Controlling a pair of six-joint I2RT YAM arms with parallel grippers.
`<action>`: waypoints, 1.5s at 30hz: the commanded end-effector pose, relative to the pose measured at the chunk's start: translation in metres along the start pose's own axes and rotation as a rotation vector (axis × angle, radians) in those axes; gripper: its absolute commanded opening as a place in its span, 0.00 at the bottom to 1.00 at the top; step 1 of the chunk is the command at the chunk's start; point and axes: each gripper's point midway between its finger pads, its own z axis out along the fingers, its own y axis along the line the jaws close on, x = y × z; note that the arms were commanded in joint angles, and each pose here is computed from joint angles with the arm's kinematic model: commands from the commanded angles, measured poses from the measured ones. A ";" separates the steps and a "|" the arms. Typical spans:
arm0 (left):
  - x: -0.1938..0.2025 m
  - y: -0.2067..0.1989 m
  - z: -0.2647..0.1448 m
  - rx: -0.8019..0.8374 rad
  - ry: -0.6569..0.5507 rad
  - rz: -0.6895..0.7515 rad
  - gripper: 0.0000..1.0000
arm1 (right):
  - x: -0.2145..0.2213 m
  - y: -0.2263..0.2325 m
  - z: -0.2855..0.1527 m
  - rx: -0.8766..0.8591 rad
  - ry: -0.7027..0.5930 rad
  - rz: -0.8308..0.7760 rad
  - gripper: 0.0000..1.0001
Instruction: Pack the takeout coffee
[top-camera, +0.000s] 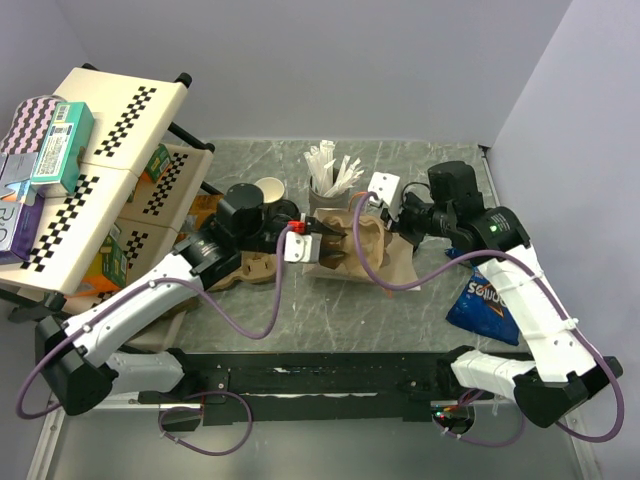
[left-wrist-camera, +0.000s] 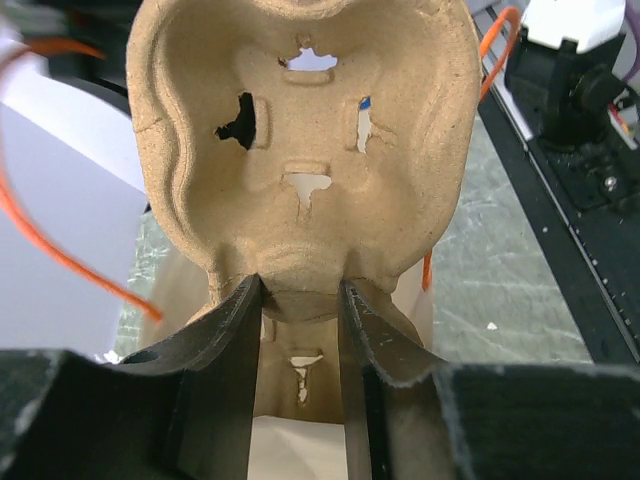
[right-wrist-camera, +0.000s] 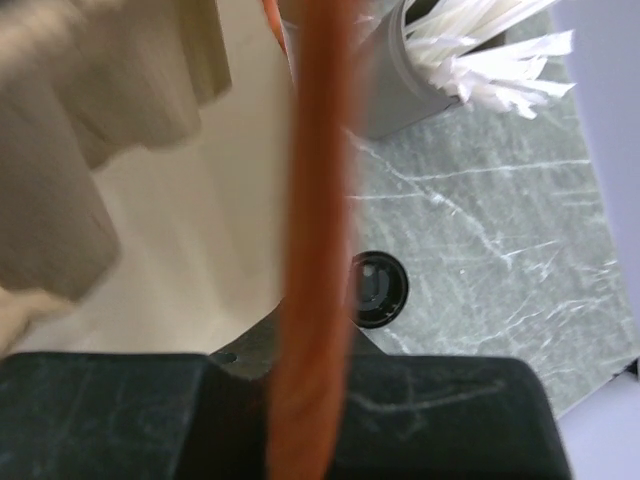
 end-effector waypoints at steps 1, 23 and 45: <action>-0.035 0.004 -0.019 -0.043 -0.098 0.032 0.01 | -0.001 -0.003 -0.001 0.039 -0.013 0.011 0.00; -0.021 0.016 -0.025 -0.022 -0.130 -0.209 0.01 | 0.002 -0.003 0.003 0.033 -0.007 0.002 0.00; 0.007 0.009 -0.036 -0.059 -0.129 -0.289 0.01 | -0.003 -0.017 0.004 0.029 0.034 0.069 0.10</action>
